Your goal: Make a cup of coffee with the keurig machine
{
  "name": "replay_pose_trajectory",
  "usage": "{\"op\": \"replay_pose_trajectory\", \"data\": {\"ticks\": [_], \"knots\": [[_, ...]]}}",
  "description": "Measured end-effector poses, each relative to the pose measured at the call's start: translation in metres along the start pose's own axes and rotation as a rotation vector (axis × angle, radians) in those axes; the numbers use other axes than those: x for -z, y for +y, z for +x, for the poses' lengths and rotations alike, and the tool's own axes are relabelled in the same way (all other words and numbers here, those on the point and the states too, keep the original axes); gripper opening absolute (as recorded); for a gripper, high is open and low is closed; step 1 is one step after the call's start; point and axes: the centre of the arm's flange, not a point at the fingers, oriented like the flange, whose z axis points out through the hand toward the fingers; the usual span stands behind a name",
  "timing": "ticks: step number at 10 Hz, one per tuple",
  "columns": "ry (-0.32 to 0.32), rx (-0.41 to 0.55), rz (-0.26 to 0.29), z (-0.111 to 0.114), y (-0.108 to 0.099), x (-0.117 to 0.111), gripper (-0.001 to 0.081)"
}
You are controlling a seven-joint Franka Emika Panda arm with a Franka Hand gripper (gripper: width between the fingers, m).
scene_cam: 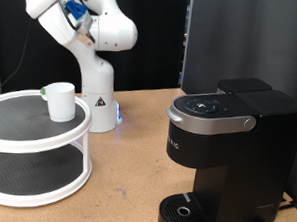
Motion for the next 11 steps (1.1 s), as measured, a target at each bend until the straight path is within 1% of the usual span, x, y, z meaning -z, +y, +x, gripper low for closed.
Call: {"op": "replay_pose_trajectory", "data": {"ticks": [2, 3, 4, 6, 7, 8, 9, 10, 11], "knots": [[-0.045, 0.054, 0.019, -0.021, -0.005, 0.015, 0.0004], [-0.059, 0.076, 0.016, -0.024, -0.009, 0.019, 0.0004], [-0.051, 0.065, 0.017, -0.024, -0.008, 0.018, 0.0004], [0.057, -0.008, -0.007, -0.023, -0.002, 0.017, 0.0004], [0.107, -0.039, -0.017, -0.028, 0.002, 0.018, 0.0004], [0.135, -0.061, -0.020, -0.036, 0.005, 0.020, 0.0004], [0.124, -0.074, -0.004, -0.048, 0.006, 0.023, 0.0004], [0.106, -0.070, 0.024, -0.061, 0.006, 0.028, 0.0004], [0.106, -0.066, 0.043, -0.068, 0.005, 0.034, 0.0004]]}}
